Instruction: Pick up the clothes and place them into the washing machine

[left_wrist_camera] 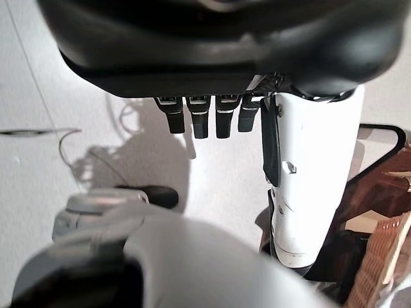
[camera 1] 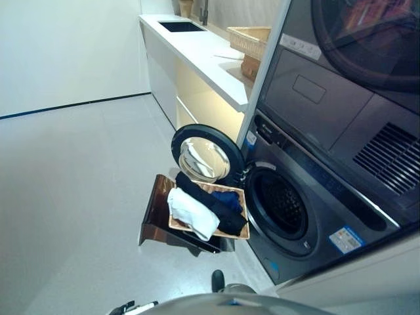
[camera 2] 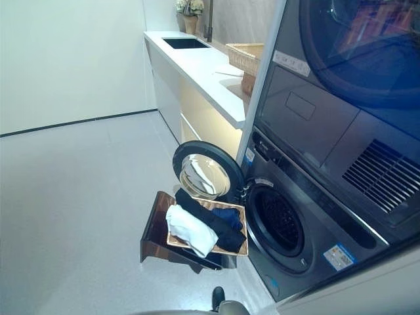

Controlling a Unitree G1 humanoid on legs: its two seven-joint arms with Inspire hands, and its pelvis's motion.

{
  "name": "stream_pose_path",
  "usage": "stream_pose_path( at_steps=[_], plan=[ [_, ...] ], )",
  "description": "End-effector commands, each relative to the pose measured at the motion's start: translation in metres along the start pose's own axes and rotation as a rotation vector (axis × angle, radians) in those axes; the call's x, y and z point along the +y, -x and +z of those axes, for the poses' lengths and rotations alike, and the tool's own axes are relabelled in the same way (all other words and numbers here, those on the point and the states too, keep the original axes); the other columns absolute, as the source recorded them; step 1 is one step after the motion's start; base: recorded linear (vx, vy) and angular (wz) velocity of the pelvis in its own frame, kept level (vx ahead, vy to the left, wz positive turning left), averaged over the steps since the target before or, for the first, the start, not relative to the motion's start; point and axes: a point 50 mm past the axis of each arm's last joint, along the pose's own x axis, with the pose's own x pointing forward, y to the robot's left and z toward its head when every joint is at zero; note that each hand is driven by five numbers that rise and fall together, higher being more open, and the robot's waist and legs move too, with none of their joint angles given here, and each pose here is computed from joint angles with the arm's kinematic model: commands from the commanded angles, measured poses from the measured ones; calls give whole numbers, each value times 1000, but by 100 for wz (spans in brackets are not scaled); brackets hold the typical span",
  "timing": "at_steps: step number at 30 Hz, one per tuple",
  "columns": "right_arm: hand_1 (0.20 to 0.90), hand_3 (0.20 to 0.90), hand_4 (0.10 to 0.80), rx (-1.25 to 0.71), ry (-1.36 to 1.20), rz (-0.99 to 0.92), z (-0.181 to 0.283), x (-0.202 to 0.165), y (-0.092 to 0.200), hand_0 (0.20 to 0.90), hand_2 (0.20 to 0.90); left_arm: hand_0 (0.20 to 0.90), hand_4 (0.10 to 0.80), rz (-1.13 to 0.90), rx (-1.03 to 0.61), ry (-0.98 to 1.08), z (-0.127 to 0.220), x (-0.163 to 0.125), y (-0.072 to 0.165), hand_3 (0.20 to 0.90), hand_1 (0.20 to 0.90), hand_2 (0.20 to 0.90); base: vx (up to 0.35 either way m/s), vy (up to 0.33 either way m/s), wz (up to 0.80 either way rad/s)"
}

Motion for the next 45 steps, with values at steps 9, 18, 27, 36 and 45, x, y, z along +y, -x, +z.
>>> stream_pose_path(
  at_steps=[9, 18, 27, 36, 45],
  plan=[
    [900, 900, 800, -104, -45, -60, 29, -18, -4, 900, 900, 900, 800, 4, -68, 58, 18, -5, -3, 900, 900, 900, 195, -175, 2],
    [900, 900, 800, -69, -71, -106, 19, -34, -2, 900, 900, 900, 800, -42, -135, 32, 42, -22, -6, 900, 900, 900, 170, -195, -2],
    [900, 900, 800, -79, -91, -153, 26, -43, -3, 900, 900, 900, 800, -84, -212, 1, 67, -37, -6, 900, 900, 900, 50, -99, -2],
    [900, 900, 800, -76, -124, -168, 26, -44, -3, 900, 900, 900, 800, -67, -214, 3, 65, -34, -6, 900, 900, 900, 74, 74, -15],
    [900, 900, 800, -34, -125, -159, 16, -42, -2, 900, 900, 900, 800, -65, -210, -15, 65, -31, -6, 900, 900, 900, 122, 212, -6]
  ],
)
